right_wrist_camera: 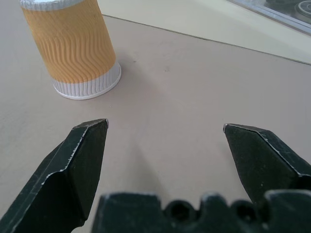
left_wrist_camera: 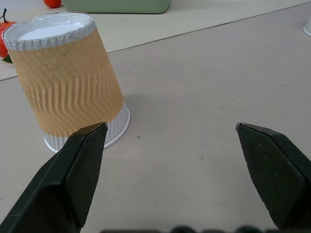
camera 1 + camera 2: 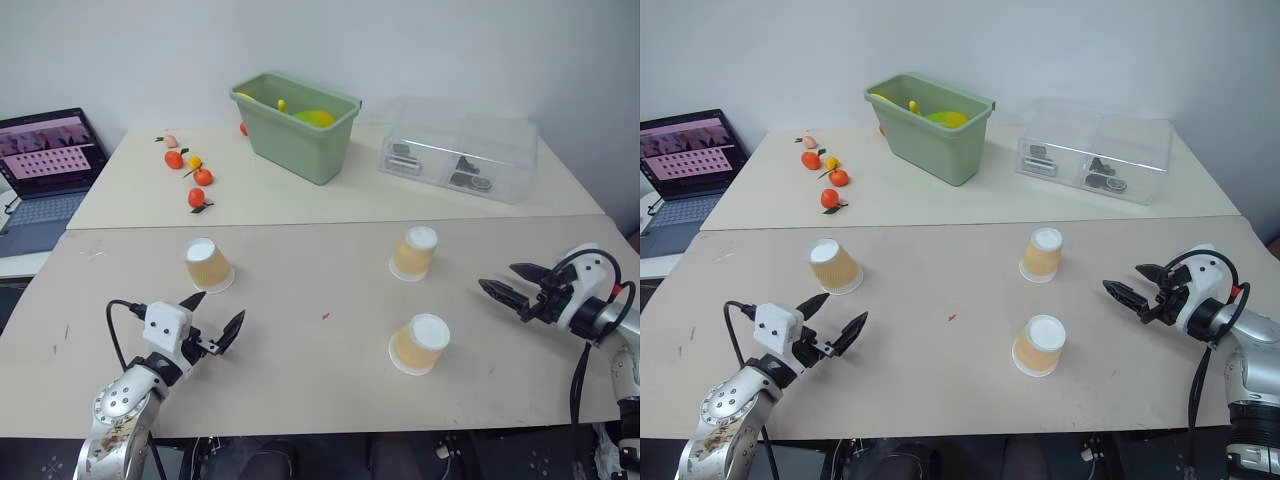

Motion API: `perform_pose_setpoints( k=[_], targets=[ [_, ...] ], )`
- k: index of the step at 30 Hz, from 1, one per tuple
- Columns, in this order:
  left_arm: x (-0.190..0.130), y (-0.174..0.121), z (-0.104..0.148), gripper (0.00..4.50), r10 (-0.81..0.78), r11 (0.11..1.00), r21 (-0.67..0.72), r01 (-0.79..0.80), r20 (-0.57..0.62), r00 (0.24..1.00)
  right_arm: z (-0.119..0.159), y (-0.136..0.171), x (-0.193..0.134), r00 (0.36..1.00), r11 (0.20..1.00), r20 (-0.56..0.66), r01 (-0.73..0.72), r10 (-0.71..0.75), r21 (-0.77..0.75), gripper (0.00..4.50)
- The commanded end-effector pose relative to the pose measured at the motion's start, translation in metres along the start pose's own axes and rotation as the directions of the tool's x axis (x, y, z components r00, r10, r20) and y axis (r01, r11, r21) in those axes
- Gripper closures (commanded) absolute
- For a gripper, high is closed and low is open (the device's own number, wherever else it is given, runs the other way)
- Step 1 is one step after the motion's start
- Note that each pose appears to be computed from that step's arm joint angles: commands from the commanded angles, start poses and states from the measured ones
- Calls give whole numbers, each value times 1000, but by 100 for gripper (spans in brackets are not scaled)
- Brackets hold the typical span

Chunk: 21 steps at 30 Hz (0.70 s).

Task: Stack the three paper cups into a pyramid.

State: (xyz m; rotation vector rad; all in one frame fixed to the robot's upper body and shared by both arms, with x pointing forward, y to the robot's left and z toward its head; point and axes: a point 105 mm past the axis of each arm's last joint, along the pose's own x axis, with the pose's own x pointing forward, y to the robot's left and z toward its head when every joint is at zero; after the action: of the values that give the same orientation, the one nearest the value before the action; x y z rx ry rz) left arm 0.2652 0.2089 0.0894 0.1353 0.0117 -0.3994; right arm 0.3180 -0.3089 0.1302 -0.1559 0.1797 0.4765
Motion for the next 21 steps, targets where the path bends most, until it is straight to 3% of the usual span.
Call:
perform_pose_setpoints(
  k=[1, 3, 5, 13, 21],
  targets=[
    [9, -20, 12, 0, -177, 983, 51, 176, 20, 984, 15, 0, -14, 1000, 997, 24, 3, -1, -80, 4],
    [17, -48, 17, 0, -405, 910, 91, 404, -7, 914, 5, 14, -30, 996, 983, -75, -69, 57, -170, 4],
    [24, -59, 26, 0, -496, 863, 113, 493, -1, 868, 1, 27, -39, 985, 969, -134, -132, 105, -209, 4],
    [39, -86, 59, 0, -679, 730, 145, 668, 35, 734, 14, 76, -61, 939, 941, -188, -314, 287, -129, 4],
    [48, -86, 72, 0, -718, 691, 155, 706, 34, 696, 31, 98, -59, 938, 938, -119, -335, 324, -89, 4]
  ],
)
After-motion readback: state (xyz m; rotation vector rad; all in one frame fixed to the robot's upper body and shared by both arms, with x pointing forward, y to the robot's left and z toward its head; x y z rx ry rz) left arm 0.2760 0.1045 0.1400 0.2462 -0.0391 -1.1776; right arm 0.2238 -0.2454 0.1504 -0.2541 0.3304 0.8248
